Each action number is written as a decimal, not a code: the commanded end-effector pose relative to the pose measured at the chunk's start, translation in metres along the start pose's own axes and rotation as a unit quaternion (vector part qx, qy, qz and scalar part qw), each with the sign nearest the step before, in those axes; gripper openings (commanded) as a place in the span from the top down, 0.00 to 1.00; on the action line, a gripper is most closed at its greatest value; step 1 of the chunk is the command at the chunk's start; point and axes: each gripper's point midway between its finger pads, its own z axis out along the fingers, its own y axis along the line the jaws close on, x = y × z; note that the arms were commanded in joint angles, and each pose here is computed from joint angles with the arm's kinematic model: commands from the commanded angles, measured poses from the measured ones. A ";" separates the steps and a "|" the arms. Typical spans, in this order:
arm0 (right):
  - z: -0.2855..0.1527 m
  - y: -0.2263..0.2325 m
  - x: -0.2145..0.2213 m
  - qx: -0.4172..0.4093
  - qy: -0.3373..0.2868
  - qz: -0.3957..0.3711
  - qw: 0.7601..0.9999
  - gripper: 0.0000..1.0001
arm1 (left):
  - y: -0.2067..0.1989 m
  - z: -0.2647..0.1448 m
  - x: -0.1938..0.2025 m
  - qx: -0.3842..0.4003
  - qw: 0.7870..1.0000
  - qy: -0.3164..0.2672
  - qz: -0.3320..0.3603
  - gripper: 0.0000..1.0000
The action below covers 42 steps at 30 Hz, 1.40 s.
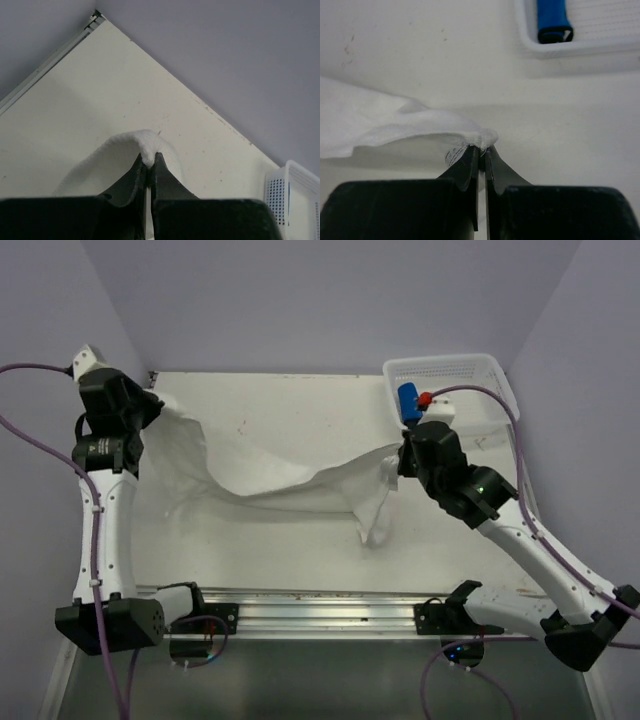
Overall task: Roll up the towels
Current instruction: Flatten the towel
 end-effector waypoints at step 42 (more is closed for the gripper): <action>-0.208 -0.136 -0.080 0.091 -0.123 0.049 0.987 1.00 | -0.007 -0.131 -0.068 0.210 0.959 -0.099 -0.165 1.00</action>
